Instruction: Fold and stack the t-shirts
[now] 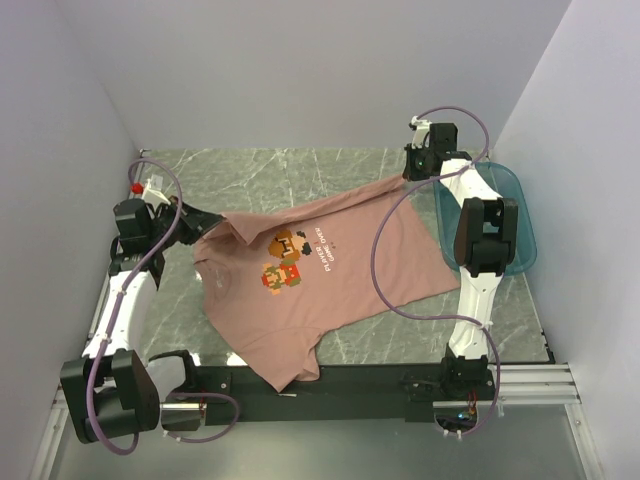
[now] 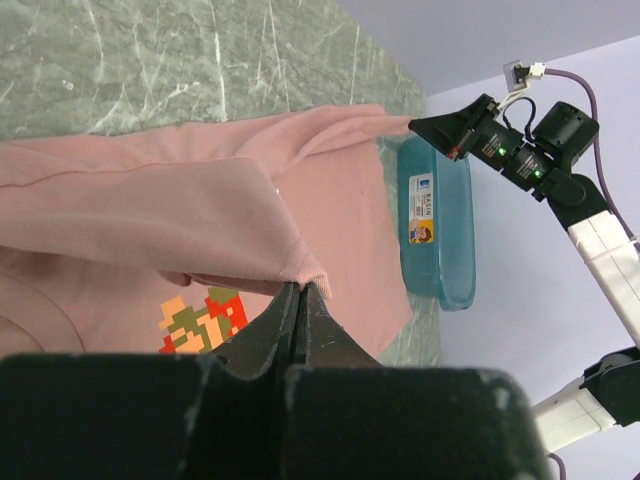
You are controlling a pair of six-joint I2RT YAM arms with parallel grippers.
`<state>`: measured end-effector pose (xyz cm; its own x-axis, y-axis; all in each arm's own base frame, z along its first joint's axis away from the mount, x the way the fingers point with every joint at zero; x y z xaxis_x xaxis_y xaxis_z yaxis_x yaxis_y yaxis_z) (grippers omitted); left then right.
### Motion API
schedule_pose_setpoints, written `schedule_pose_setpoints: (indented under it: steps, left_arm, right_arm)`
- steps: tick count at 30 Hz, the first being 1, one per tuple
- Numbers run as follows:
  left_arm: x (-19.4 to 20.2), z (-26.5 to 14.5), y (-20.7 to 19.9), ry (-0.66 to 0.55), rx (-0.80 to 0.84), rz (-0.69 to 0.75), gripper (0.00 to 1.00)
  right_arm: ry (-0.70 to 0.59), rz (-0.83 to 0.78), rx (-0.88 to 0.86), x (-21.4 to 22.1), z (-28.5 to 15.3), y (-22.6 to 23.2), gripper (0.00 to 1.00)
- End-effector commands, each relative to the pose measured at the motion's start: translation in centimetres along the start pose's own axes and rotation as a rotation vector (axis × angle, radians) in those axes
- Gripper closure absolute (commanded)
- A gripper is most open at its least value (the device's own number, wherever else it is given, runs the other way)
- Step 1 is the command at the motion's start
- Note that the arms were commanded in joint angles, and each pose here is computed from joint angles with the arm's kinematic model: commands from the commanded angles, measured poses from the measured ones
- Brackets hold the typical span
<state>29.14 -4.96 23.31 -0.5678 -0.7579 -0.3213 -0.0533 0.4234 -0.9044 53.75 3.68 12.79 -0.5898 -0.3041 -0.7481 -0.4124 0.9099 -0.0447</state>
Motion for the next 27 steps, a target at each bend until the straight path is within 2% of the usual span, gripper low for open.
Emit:
schedule_pose_setpoints:
  steps: [1,14,17,18,21,24,27]
  left_arm:
    - [0.3,-0.4,-0.6,0.004,0.04,0.042,1.0]
    - [2.1,-0.8,1.1,0.038,0.002,-0.001,1.0]
    - [2.5,-0.9,1.4,0.042,-0.006,-0.002,1.0]
    - [2.5,-1.0,1.3,0.042,-0.002,0.0,1.0]
    - [2.8,-0.9,1.6,0.051,-0.007,-0.011,1.0]
    - [2.9,-0.8,1.8,0.06,-0.004,-0.015,1.0]
    - [3.1,-0.8,1.8,0.067,-0.001,-0.012,1.0]
  right_arm:
    - [-0.073,-0.029,0.036,-2.4,-2.2,-0.7,1.0]
    - [-0.084,-0.036,0.019,-2.9,-3.0,-0.4,0.98]
    - [-0.087,-0.039,0.012,-3.0,-3.4,-0.2,0.87]
    - [-0.085,-0.039,0.007,-2.9,-3.5,-0.1,0.78]
    - [-0.096,-0.052,0.004,-3.5,-4.6,0.1,0.63]
    - [-0.113,-0.067,0.003,-4.2,-6.1,0.4,0.54]
    - [-0.138,-0.089,-0.044,-4.7,-7.3,1.4,0.51]
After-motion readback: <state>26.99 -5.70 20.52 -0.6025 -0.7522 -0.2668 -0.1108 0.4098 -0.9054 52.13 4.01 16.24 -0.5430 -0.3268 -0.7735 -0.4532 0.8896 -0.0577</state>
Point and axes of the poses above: each gripper's point midway between its finger pads, its own z axis out along the fingers, its own y axis along the line the jaws close on, x = y × z, the point moved 5 cm from there along -z, back along the fingers, and after that the axes turned 12 degrees about -z, right-handed, at the moved point
